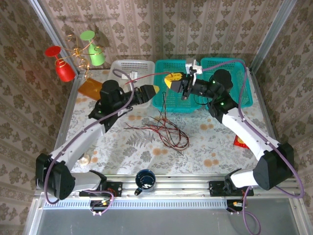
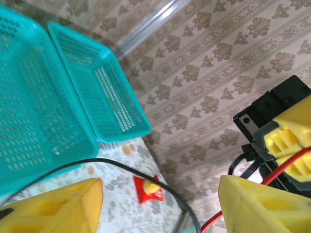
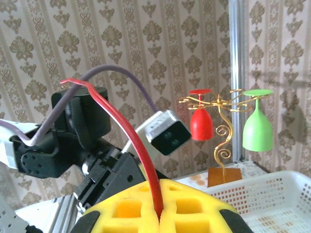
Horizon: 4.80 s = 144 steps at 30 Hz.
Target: Untangle the cables
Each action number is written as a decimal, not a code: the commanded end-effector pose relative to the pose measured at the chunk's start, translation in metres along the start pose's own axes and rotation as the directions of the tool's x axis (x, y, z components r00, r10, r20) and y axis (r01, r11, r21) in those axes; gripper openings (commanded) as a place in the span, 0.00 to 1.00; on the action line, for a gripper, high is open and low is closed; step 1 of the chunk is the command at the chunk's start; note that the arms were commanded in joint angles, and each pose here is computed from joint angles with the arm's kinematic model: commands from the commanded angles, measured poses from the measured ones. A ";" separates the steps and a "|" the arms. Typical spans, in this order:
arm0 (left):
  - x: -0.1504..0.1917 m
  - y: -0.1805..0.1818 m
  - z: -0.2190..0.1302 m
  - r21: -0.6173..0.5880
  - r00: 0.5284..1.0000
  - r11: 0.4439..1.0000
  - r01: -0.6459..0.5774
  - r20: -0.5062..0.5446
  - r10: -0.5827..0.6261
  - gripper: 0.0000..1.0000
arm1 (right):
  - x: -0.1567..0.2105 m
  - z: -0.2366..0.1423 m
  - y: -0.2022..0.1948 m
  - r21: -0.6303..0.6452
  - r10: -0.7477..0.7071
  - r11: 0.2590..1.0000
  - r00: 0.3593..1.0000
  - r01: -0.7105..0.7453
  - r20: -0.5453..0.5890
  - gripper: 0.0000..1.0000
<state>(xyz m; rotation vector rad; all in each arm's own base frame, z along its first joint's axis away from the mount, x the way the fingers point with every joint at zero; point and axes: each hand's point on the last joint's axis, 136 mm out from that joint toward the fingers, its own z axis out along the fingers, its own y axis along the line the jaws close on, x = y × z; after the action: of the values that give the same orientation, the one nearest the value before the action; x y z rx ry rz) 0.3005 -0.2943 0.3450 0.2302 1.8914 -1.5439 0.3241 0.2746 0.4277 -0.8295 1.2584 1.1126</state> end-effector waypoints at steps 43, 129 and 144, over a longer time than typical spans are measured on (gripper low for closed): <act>0.036 0.006 -0.008 -0.040 0.981 0.985 0.168 -0.094 -0.171 0.66 | 0.006 0.007 0.007 0.022 -0.253 0.967 0.961 0.252 0.110 0.00; -0.060 -0.043 -0.094 -0.428 0.869 0.830 -0.358 0.174 0.464 0.00 | -0.166 -0.242 -0.152 0.983 -0.461 0.172 0.887 0.065 0.022 0.00; -0.033 -0.039 -0.062 -0.368 0.895 0.856 -0.364 0.118 0.431 0.00 | 0.037 -0.287 -0.312 0.967 0.181 -0.184 0.973 0.176 -0.143 0.00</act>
<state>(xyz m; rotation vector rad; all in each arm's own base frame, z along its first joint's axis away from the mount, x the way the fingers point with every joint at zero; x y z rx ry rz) 0.2805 -0.2344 0.3932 0.2924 1.8108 -0.8897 0.5391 -0.0552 0.3762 0.2762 1.6251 -0.2429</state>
